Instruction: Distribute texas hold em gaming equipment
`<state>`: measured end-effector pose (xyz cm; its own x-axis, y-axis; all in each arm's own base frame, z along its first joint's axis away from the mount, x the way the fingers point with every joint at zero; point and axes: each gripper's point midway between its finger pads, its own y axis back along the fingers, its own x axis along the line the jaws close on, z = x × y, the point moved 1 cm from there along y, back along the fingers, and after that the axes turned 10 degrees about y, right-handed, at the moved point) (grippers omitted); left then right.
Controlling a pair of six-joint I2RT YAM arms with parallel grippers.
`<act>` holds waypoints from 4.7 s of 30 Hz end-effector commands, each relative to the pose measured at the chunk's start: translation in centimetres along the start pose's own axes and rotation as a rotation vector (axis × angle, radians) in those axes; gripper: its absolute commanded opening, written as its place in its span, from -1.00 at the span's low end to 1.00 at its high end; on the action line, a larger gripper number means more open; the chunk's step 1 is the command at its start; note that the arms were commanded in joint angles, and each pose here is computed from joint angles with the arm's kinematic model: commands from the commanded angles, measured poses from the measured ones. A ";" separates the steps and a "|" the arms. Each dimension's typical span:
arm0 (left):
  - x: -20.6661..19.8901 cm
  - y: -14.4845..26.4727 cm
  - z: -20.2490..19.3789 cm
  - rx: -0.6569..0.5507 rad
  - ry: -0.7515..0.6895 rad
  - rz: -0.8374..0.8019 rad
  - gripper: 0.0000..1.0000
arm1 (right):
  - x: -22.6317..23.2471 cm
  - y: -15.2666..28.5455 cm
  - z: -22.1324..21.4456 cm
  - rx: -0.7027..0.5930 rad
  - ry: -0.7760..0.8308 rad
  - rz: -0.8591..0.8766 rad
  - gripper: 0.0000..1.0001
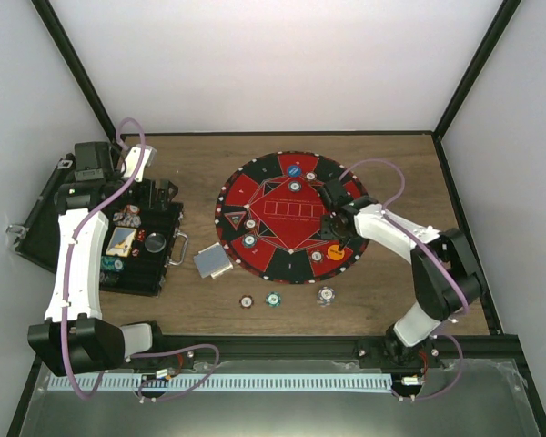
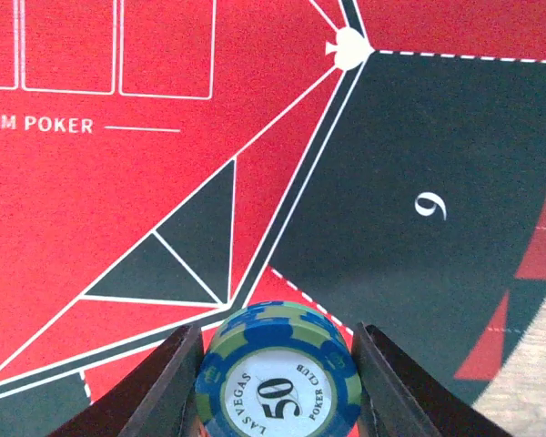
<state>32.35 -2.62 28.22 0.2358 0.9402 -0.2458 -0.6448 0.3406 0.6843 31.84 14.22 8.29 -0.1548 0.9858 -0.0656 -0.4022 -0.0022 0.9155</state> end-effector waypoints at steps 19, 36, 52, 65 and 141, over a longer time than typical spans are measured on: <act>0.0 0.3 0.7 -0.016 0.006 -0.001 1.00 | 1.3 -5.3 0.8 0.037 0.019 0.029 -0.55; -0.2 0.4 0.8 -0.026 0.012 -0.012 1.00 | 3.7 3.4 -1.2 -0.019 0.026 0.033 0.51; -0.5 0.2 1.0 -0.034 0.028 -0.042 1.00 | 5.7 5.4 -14.1 0.190 0.013 0.110 0.62; -0.4 0.2 0.8 -0.033 0.024 -0.032 1.00 | 6.2 4.5 -15.3 0.218 0.046 0.091 0.39; -1.0 0.9 0.8 -0.039 0.034 -0.049 1.00 | 22.4 -8.0 13.5 -0.062 0.315 0.182 -0.46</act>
<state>32.36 -3.22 28.49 0.2316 0.9249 -0.3017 -0.6418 0.3783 0.6670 42.95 37.38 5.20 -0.4651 0.8836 -0.0538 -0.3964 -0.1536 0.9051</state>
